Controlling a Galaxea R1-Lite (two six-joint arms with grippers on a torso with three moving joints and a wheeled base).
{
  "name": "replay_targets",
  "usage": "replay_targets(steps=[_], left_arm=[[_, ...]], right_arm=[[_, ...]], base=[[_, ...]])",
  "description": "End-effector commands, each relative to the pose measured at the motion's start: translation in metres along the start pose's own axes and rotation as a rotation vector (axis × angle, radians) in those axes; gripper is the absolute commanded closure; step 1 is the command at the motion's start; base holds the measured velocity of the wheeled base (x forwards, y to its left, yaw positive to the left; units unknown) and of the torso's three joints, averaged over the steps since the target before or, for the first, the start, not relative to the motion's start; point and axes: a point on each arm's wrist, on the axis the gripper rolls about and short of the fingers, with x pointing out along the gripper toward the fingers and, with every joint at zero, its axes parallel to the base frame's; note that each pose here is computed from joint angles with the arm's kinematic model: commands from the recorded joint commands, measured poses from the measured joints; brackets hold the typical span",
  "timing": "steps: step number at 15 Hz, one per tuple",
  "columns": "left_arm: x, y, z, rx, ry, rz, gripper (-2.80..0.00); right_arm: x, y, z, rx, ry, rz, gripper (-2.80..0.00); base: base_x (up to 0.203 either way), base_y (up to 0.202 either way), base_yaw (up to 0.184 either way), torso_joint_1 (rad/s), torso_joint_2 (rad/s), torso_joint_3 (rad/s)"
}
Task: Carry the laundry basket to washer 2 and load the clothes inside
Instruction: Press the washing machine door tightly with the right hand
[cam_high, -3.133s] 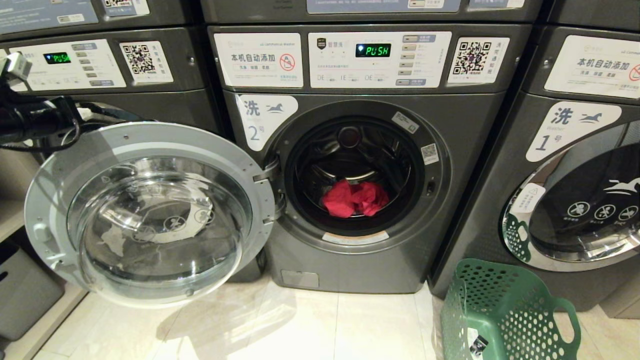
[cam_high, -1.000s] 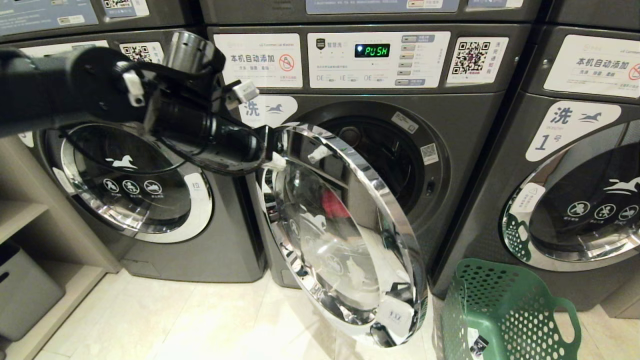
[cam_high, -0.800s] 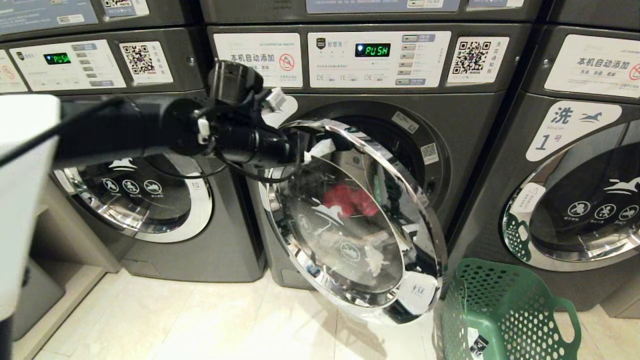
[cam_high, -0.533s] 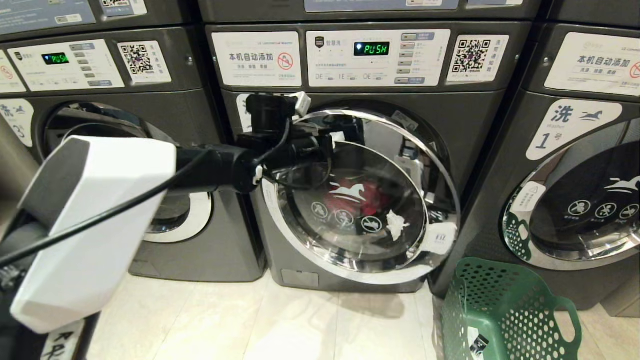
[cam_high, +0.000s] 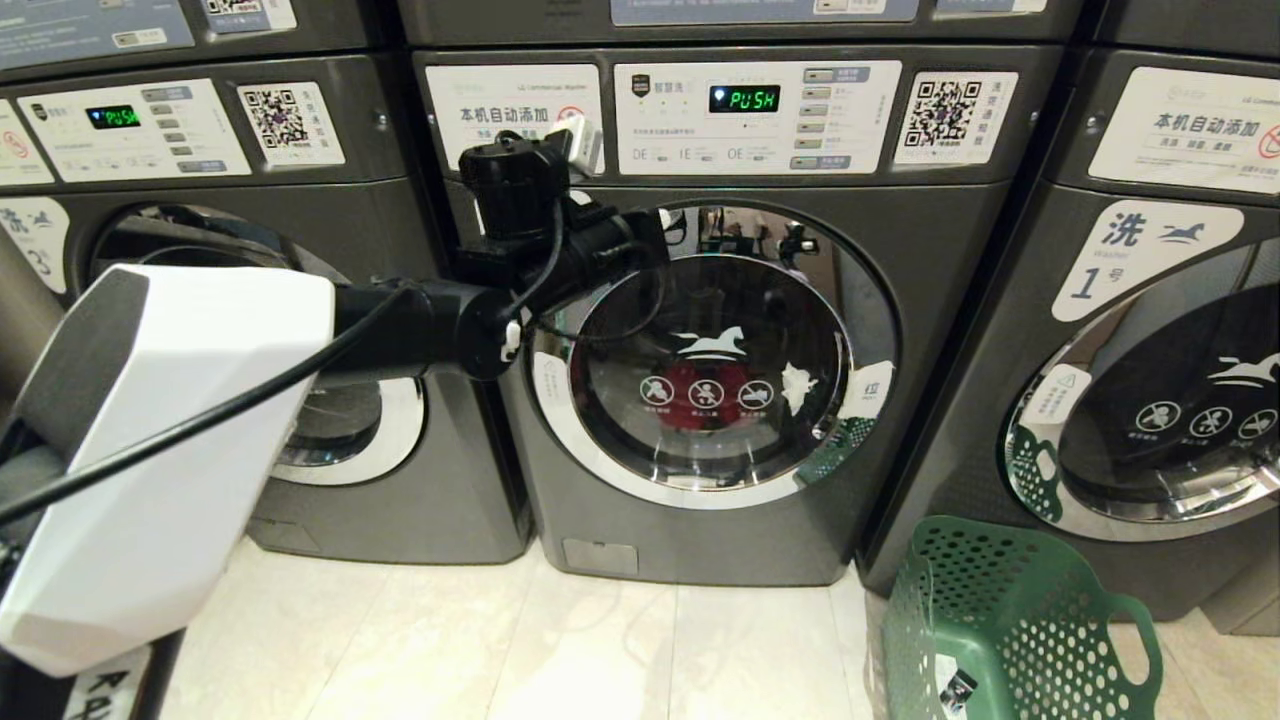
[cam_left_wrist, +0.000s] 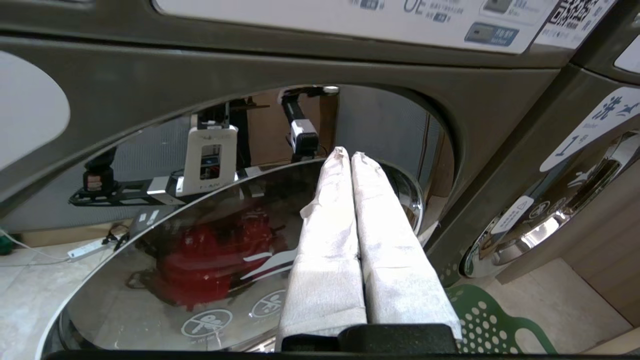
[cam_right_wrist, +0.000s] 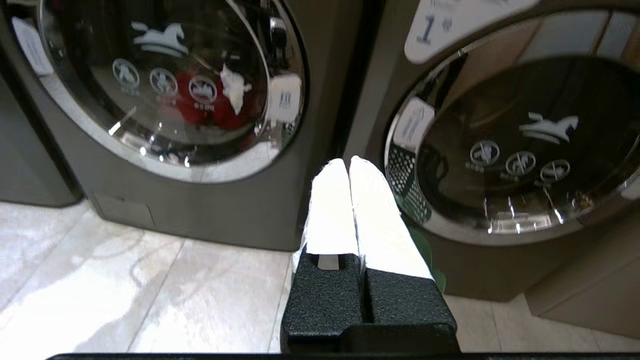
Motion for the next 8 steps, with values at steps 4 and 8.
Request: replay_targets(steps=[4,8], left_arm=[[-0.006,0.001,0.013,0.005,-0.026,0.005,0.0],[-0.016,0.005,0.035,0.014,-0.074,0.026,0.0]], right_arm=[[0.209,0.015,0.034,0.009,0.292,0.191,0.0],[0.303,0.059,-0.014,-0.016,0.416,0.351,0.0]], base=[[0.0,0.0,0.0,0.0,0.0,0.0],[0.0,0.0,0.0,0.0,0.0,0.0]])
